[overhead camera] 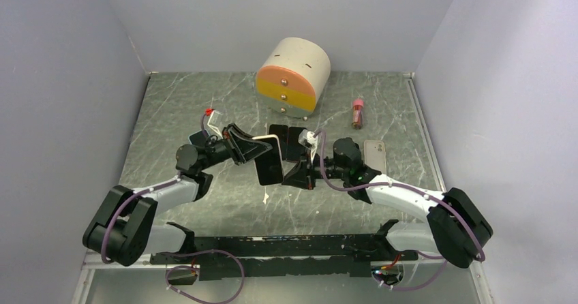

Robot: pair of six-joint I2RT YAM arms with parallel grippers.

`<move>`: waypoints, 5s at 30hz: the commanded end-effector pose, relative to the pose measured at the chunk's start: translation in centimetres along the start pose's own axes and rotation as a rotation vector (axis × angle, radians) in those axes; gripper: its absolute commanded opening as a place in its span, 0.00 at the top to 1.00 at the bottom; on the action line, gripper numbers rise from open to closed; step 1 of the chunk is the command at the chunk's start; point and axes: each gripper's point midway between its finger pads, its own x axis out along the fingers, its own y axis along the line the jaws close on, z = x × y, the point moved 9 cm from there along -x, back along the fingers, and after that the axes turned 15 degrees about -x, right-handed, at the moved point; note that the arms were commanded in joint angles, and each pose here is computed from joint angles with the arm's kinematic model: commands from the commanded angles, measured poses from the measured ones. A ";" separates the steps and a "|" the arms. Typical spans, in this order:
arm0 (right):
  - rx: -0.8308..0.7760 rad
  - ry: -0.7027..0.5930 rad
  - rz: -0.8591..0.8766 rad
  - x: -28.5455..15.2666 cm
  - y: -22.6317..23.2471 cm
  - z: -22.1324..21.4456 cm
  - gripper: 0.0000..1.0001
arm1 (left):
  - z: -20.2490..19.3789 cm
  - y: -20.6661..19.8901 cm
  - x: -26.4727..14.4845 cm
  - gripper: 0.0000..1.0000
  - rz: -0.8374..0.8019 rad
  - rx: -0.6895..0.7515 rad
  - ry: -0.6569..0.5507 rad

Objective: Take the phone out of the phone case
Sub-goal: Remove the phone case from the phone.

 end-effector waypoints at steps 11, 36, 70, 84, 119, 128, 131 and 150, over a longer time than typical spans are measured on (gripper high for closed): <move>-0.361 -0.525 -0.138 -1.2 -1.1 12.7 0.85 | -4.6 0.2 0.3 0.97 -0.012 -0.183 0.264; -0.414 -0.611 0.011 -1.5 -0.3 14.6 0.72 | -5.4 1.8 0.7 0.97 0.064 -0.174 0.321; 0.077 -0.265 -0.186 0.3 -2.4 2.3 1.00 | -6.6 9.2 -1.8 0.37 0.765 -0.240 0.191; 0.371 -0.035 -0.391 2.7 -1.7 -0.3 1.00 | -6.1 6.6 -3.3 0.28 1.111 -0.017 0.104; 0.610 0.062 -0.427 5.0 -1.9 -0.7 1.00 | -12.9 4.4 3.1 0.37 1.322 0.490 0.284; 0.641 0.013 -0.420 4.6 -1.5 -0.3 1.00 | -13.0 5.0 1.8 0.42 1.475 0.505 0.200; 0.643 0.017 -0.434 4.5 -1.6 -0.4 1.00 | -12.8 5.0 1.0 0.49 1.519 0.516 0.164; 0.692 0.041 -0.373 5.5 -1.2 -1.2 1.00 | -12.6 6.2 -0.9 0.68 1.668 0.597 0.070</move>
